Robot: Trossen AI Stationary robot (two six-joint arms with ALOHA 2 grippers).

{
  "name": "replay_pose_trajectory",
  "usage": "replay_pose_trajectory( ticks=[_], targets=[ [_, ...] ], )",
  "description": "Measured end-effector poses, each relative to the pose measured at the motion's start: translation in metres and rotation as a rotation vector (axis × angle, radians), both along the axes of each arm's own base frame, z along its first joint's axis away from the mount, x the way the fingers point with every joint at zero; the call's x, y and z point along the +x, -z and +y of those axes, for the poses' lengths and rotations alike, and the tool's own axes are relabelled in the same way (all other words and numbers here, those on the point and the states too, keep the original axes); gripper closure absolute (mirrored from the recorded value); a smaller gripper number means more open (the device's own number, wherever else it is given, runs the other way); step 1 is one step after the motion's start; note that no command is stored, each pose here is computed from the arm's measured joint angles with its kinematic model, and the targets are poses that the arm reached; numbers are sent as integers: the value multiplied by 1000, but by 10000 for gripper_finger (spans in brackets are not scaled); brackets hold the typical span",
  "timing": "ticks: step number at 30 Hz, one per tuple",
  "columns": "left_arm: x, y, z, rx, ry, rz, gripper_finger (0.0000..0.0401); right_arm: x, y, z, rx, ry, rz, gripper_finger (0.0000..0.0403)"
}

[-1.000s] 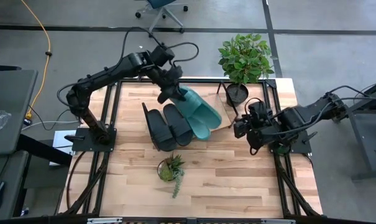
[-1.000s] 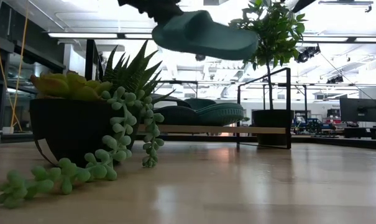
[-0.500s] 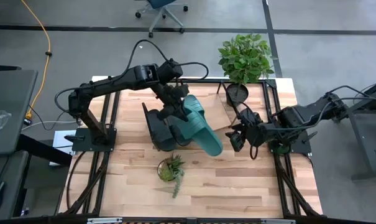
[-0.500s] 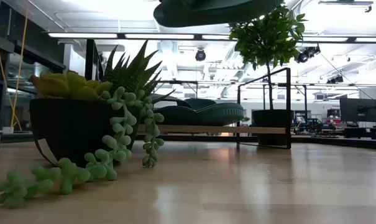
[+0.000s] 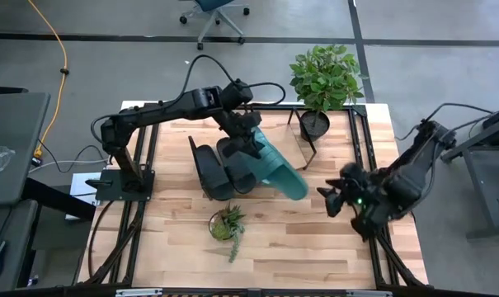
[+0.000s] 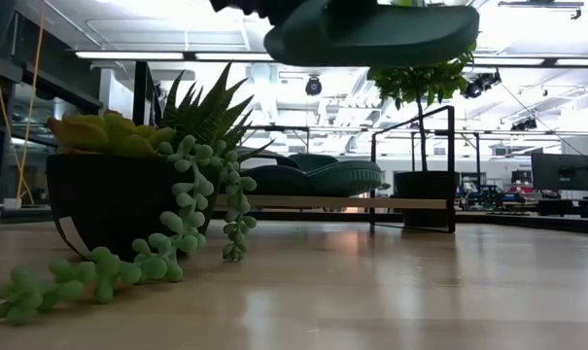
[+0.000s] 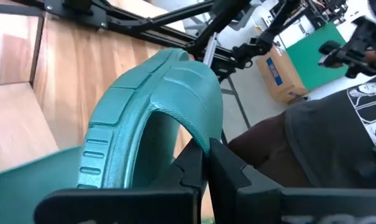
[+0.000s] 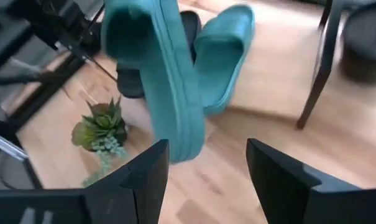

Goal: Pick and place slides into the shelf
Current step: Put the blue slipper on the shelf

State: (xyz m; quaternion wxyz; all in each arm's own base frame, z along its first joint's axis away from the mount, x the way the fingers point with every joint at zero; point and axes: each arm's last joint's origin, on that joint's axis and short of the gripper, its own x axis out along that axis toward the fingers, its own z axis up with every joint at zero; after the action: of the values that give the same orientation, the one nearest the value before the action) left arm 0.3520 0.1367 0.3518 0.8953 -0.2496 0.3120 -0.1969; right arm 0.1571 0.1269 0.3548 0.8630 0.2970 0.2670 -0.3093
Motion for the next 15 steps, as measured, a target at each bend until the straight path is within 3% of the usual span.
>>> replay_pose_trajectory(
  ticks=[5, 15],
  targets=[
    [1, 0, -1, 2, 5, -2, 401, -7, 52, 18, 141, 89, -145, 199],
    [1, 0, -1, 24, 14, -14, 401, -16, 123, 38, 385, 193, -674, 199]
  ],
)
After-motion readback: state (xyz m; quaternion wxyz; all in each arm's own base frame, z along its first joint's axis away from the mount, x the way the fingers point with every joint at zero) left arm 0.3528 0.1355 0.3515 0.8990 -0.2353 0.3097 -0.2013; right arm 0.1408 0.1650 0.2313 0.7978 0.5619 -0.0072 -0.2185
